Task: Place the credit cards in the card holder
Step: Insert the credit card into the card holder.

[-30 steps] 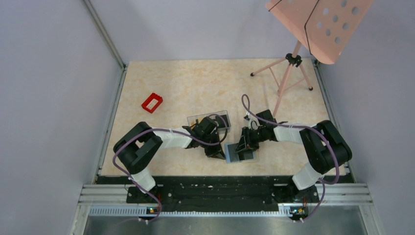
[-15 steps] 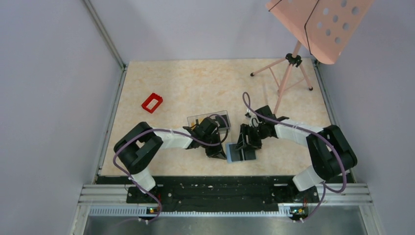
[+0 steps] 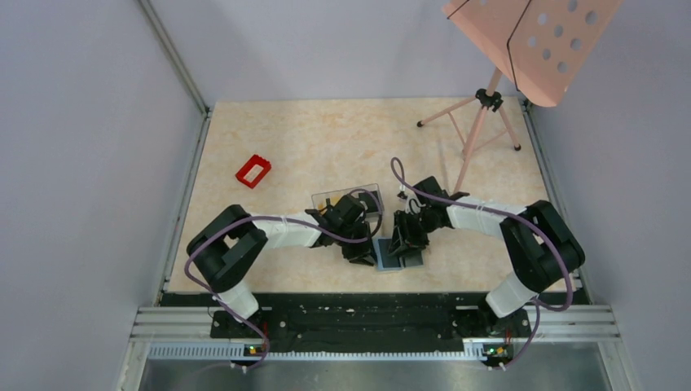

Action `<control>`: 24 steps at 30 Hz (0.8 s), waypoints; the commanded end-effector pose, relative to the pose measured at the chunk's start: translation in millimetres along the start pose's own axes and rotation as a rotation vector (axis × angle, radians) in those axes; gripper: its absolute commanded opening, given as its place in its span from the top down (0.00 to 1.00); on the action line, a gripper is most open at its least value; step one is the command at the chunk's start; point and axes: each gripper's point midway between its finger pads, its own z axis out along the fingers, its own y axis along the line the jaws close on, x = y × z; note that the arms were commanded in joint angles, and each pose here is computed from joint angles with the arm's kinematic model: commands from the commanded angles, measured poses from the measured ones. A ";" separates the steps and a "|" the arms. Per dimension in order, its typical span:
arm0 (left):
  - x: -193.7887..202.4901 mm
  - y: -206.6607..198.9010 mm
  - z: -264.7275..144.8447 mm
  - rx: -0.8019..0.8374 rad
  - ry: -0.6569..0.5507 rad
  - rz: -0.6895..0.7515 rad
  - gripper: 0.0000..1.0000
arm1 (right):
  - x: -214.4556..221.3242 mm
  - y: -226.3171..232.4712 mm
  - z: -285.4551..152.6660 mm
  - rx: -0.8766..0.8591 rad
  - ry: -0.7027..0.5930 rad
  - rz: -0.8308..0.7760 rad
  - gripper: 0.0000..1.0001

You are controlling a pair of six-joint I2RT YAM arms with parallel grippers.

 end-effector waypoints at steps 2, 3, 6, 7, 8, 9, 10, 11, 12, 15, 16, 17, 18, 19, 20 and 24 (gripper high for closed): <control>-14.7 -2.6 -25.1 -0.061 -0.131 0.068 0.65 | -12.3 25.8 -21.8 -0.004 -0.066 -0.103 0.48; -16.3 -4.8 -30.1 -0.056 -0.149 0.071 0.64 | -12.8 27.4 -24.8 -0.003 -0.072 -0.112 0.45; -21.7 -10.8 -41.3 -0.038 -0.202 0.063 0.60 | -14.1 29.9 -29.4 -0.004 -0.088 -0.122 0.46; -23.3 -17.9 -44.5 -0.006 -0.214 0.069 0.59 | -13.9 29.8 -29.3 -0.004 -0.087 -0.122 0.49; -24.4 -24.0 -45.3 0.025 -0.219 0.075 0.58 | -13.7 29.0 -28.3 -0.004 -0.085 -0.124 0.52; -24.1 -29.1 -45.0 0.055 -0.217 0.075 0.58 | -13.5 27.9 -26.6 -0.004 -0.082 -0.126 0.56; -24.5 -35.1 -44.1 0.086 -0.214 0.072 0.57 | -12.1 25.9 -24.5 -0.003 -0.076 -0.123 0.59; -23.6 -40.5 -41.6 0.120 -0.200 0.070 0.57 | -10.8 23.2 -21.4 0.000 -0.066 -0.119 0.62; -22.5 -44.3 -38.4 0.148 -0.183 0.066 0.56 | -9.2 20.7 -18.4 0.002 -0.058 -0.114 0.65; -20.3 -50.4 -26.5 0.201 -0.144 0.045 0.56 | -6.0 13.7 -10.2 0.007 -0.040 -0.097 0.74; -19.1 -48.3 -22.1 0.202 -0.133 0.034 0.56 | -5.0 11.5 -8.3 0.011 -0.034 -0.093 0.77; -18.2 -46.7 -18.8 0.200 -0.124 0.028 0.56 | -4.2 9.2 -6.0 0.016 -0.028 -0.088 0.79; -17.9 -44.4 -16.3 0.193 -0.119 0.025 0.56 | -3.6 7.7 -4.4 0.017 -0.024 -0.085 0.82; -18.2 -41.5 -14.0 0.179 -0.117 0.023 0.56 | -2.8 6.4 -2.7 0.018 -0.019 -0.080 0.84; -18.0 -37.5 -12.1 0.161 -0.115 0.023 0.56 | -2.7 5.3 -1.1 0.018 -0.015 -0.077 0.87; -19.5 -28.3 -6.1 0.108 -0.108 0.034 0.56 | -0.5 0.6 3.5 0.026 -0.001 -0.064 0.94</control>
